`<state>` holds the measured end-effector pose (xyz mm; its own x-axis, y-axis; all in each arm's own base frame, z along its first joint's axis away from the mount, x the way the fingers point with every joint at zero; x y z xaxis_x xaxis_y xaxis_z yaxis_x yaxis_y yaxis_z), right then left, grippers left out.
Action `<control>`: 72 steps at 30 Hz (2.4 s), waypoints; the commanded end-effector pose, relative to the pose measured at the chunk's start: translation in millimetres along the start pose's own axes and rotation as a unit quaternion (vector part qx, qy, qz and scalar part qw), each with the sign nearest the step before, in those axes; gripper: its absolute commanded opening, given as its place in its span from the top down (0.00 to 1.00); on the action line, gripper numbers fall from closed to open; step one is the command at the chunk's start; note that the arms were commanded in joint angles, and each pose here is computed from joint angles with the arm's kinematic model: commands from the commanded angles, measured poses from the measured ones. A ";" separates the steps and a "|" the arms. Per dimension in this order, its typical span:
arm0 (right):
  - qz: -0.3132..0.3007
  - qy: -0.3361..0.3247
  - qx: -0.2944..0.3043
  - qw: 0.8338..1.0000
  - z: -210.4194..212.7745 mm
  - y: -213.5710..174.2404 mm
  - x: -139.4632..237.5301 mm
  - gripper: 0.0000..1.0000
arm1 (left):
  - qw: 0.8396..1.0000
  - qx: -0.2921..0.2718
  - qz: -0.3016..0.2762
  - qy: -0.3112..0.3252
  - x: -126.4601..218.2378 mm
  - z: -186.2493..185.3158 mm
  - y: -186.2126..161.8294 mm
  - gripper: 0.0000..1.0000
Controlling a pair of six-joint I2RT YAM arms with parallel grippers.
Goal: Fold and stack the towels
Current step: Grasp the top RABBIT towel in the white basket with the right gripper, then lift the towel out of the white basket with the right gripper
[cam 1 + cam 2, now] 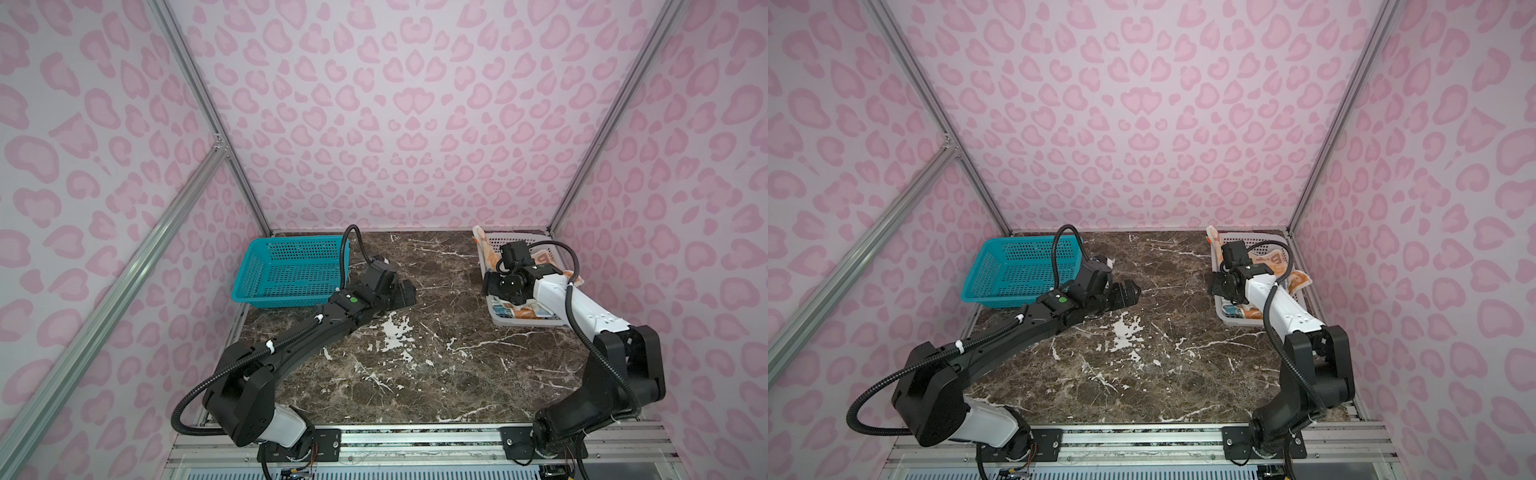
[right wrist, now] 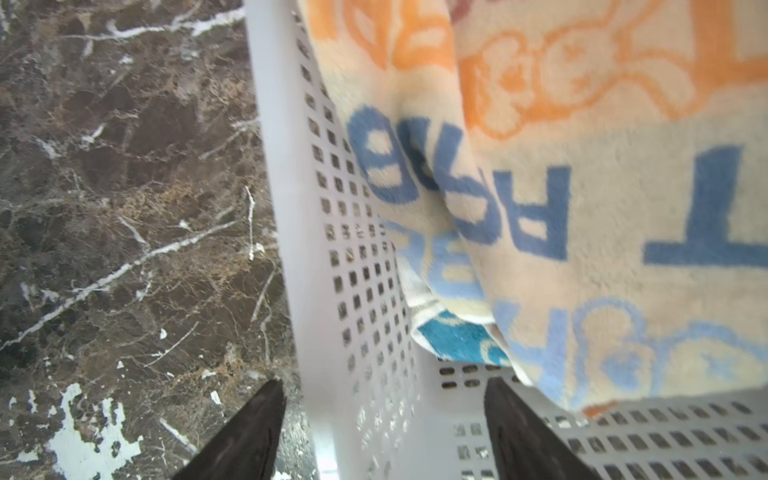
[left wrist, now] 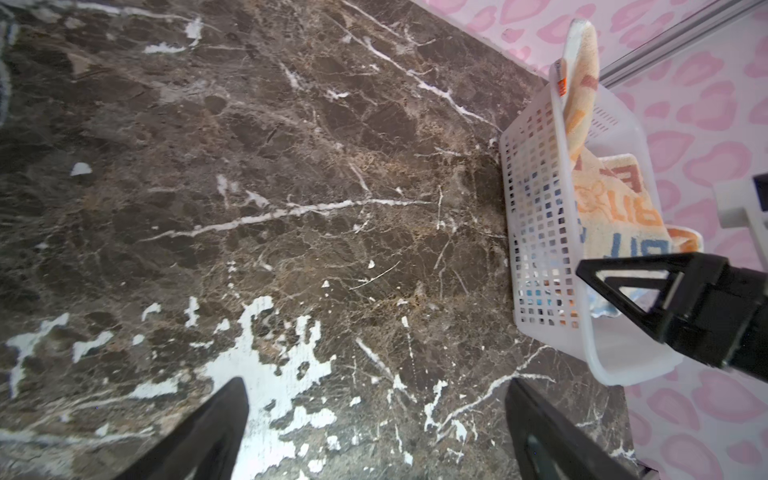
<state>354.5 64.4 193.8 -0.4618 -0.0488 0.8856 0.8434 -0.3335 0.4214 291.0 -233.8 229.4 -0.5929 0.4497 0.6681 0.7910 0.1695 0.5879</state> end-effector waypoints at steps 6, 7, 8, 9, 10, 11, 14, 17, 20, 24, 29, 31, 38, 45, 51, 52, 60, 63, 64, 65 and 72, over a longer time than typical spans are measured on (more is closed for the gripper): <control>0.039 -0.024 0.040 0.998 17.3 7.0 -36.3 0.38 | 1.000 0.001 0.003 -0.009 -5.5 -12.1 3.9 0.03; 0.038 -0.032 0.044 0.998 16.7 8.3 -39.0 0.44 | 1.000 0.001 0.007 -0.009 -6.6 -11.8 2.8 0.03; 0.035 -0.038 0.048 0.998 15.8 8.7 -40.2 0.49 | 1.000 0.000 0.009 -0.008 -7.3 -11.6 2.2 0.03; 0.032 -0.044 0.052 0.997 14.6 8.8 -40.5 0.54 | 1.000 -0.001 0.012 -0.008 -8.2 -11.0 0.2 0.03; 0.030 -0.051 0.058 0.997 12.8 8.0 -40.7 0.59 | 1.000 -0.002 0.014 -0.007 -8.7 -10.2 -0.9 0.03; 0.030 -0.060 0.065 0.996 10.0 6.6 -40.6 0.64 | 1.000 -0.002 0.016 -0.005 -9.7 -8.9 -2.4 0.03; 0.024 -0.087 0.091 0.992 1.8 3.0 -38.6 0.76 | 1.000 -0.001 0.021 0.000 -13.7 -5.8 -6.4 0.03; 0.006 -0.110 0.125 0.986 -6.7 0.3 -32.1 0.91 | 1.000 0.002 0.025 0.003 -19.0 -4.5 -7.9 0.03; -0.006 -0.135 0.150 0.979 -13.4 -1.8 -30.2 0.96 | 1.000 0.005 0.030 -0.003 -24.2 -7.1 -8.8 0.03; 0.005 -0.175 0.188 0.967 -19.2 0.6 -36.4 1.00 | 0.999 0.000 0.035 -0.006 -27.7 -11.0 -8.8 0.03; 0.013 -0.193 0.212 0.958 -19.9 2.2 -45.2 1.00 | 0.999 -0.006 0.037 -0.007 -29.7 -14.8 -5.1 0.03; 0.012 -0.201 0.216 0.955 -21.3 2.4 -44.8 1.00 | 0.999 -0.005 0.038 -0.009 -29.6 -15.7 -4.5 0.03; -0.002 -0.184 0.199 0.963 -20.0 4.4 -34.4 0.77 | 1.000 -0.002 0.028 -0.009 -24.9 -13.2 -6.1 0.03; -0.035 -0.141 0.165 0.975 -15.4 12.6 -3.1 0.29 | 1.000 -0.007 0.018 -0.012 -16.5 -15.7 -4.3 0.03; -0.088 -0.114 0.007 0.990 -53.0 33.3 44.0 0.08 | 0.999 -0.024 0.001 -0.024 -6.3 -27.3 2.2 0.03; -0.086 -0.101 -0.027 0.991 -65.6 34.5 45.5 0.07 | 0.999 -0.029 0.000 -0.027 -6.2 -30.9 3.2 0.03; -0.056 -0.088 -0.204 0.973 -146.6 23.8 17.4 0.01 | 0.997 -0.057 0.013 -0.046 -20.8 -55.5 8.5 0.03; -0.048 -0.082 -0.221 0.971 -156.3 23.6 3.0 0.01 | 0.997 -0.061 0.026 -0.047 -30.1 -58.4 6.9 0.03; -0.046 -0.082 -0.226 0.970 -158.3 24.2 -1.3 0.01 | 0.997 -0.061 0.025 -0.049 -31.7 -60.7 9.1 0.03; -0.046 -0.081 -0.228 0.969 -159.1 25.6 -4.6 0.02 | 0.997 -0.061 0.022 -0.052 -32.5 -63.9 11.9 0.03; -0.053 -0.084 -0.232 0.968 -162.4 31.4 -19.0 0.36 | 0.997 -0.058 0.041 -0.045 -48.3 -60.8 5.0 0.03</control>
<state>338.7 -95.9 158.6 -0.4232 0.1379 0.8955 0.5855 -0.7127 0.3864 312.7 -305.3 228.5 -0.5138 0.5316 0.6734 0.8076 0.0346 0.5888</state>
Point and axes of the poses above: each gripper's point midway between its finger pads, its own x axis back along the fingers, its own z axis along the line the jaws close on, y = z × x, the point moved 8 cm from there along x, back along the fingers, and after that the axes turned 5 degrees about -x, right-handed, at the moved point
